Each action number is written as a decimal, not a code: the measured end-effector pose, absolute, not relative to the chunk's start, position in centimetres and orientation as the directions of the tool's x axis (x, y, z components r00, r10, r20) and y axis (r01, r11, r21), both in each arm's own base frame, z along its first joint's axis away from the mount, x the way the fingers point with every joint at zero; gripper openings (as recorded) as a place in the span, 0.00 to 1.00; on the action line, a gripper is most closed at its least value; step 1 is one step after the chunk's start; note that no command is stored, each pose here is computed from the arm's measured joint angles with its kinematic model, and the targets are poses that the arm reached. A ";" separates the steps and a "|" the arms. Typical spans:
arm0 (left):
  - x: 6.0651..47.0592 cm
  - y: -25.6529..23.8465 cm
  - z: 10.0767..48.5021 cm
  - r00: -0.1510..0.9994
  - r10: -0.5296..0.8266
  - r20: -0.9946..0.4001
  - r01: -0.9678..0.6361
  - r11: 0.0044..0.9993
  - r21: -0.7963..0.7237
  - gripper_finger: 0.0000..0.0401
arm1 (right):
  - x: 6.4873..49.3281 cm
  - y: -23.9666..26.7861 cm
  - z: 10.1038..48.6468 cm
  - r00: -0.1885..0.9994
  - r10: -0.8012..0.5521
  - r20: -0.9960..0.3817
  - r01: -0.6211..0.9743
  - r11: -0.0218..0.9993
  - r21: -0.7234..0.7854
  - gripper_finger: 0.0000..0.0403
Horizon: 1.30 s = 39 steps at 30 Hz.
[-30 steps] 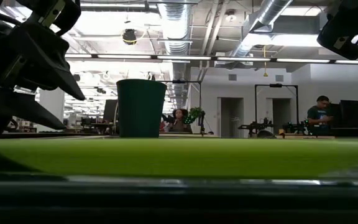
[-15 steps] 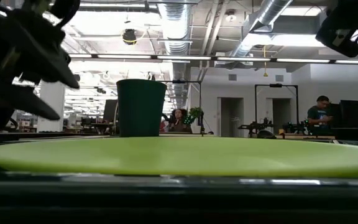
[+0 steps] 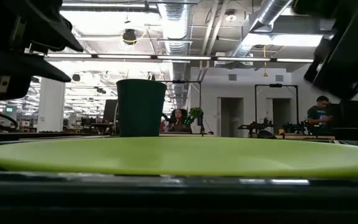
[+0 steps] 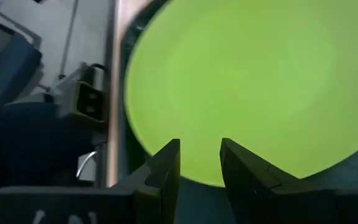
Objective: Pick and place plate/cup/fork/spoon on tray
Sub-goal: Put the light green plate on the black tray to the left of the light orange fork
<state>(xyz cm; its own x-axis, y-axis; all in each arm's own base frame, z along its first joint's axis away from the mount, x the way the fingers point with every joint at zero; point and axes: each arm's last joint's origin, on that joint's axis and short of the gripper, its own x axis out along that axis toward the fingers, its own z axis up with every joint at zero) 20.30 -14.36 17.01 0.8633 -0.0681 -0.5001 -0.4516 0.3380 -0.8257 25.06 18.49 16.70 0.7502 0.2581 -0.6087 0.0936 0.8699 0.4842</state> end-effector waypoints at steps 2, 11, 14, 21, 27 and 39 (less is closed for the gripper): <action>20.2 -14.3 16.9 0.857 -0.057 -0.513 -0.464 0.349 -0.814 0.39 | 25.7 18.1 15.8 0.738 0.254 -0.625 0.113 0.867 0.485 0.35; 19.8 -13.9 16.2 0.821 -0.017 -0.571 -0.523 0.379 -0.763 0.39 | 27.3 16.2 14.0 0.706 0.204 -0.678 0.209 0.855 0.475 0.35; 19.8 -13.8 16.1 0.816 -0.006 -0.578 -0.533 0.379 -0.757 0.39 | 27.6 15.5 13.9 0.705 0.182 -0.685 0.230 0.855 0.465 0.35; 19.9 -13.6 16.1 0.816 0.000 -0.579 -0.536 0.375 -0.756 0.39 | 28.2 13.5 13.6 0.687 0.122 -0.717 0.285 0.862 0.420 0.35; 19.9 -13.6 16.1 0.817 0.005 -0.577 -0.537 0.375 -0.756 0.39 | 28.7 12.4 13.6 0.689 0.093 -0.719 0.291 0.873 0.392 0.35; 19.8 -13.5 16.0 0.810 0.023 -0.586 -0.548 0.385 -0.743 0.39 | 29.7 10.2 13.8 0.712 0.037 -0.701 0.313 0.877 0.364 0.35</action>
